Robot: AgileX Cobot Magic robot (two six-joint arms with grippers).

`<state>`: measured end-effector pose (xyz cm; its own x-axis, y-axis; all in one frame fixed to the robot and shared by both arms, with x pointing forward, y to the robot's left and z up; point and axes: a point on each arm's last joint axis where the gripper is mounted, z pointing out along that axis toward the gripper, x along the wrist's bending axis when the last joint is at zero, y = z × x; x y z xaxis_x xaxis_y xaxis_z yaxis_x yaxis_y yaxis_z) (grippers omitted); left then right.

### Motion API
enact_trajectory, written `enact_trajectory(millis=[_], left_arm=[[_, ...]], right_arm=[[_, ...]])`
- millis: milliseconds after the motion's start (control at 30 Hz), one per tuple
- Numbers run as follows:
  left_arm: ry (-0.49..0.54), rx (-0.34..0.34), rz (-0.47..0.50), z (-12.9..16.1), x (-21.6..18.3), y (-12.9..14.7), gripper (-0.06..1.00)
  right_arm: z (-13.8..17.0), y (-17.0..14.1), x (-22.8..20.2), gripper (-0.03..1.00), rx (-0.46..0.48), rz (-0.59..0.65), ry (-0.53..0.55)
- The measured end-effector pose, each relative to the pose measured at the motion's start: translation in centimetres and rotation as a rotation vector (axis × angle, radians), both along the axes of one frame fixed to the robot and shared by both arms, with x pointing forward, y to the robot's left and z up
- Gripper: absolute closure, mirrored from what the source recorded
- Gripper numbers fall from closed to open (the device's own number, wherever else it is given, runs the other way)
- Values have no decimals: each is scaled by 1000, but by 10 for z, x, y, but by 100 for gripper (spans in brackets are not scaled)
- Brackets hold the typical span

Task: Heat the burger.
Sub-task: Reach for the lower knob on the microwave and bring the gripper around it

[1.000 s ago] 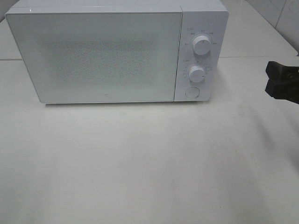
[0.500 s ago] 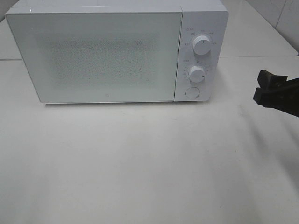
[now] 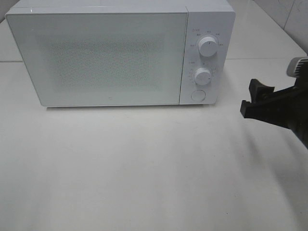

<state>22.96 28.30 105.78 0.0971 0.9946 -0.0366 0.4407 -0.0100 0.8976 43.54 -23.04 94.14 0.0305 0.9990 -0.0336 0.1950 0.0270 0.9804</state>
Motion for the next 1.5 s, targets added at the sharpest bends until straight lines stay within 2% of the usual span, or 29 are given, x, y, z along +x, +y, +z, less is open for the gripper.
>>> enact_trajectory(millis=[267,833,1500], left_arm=[[0,0,0,0,0,0,-2],[0,0,0,0,0,0,-2],[0,0,0,0,0,0,-2]], right_arm=[[-15,27,17,21,-28,33,36],[-37,55,55,21,-46,30,49],[-49,85,90,21,-37,69,9]])
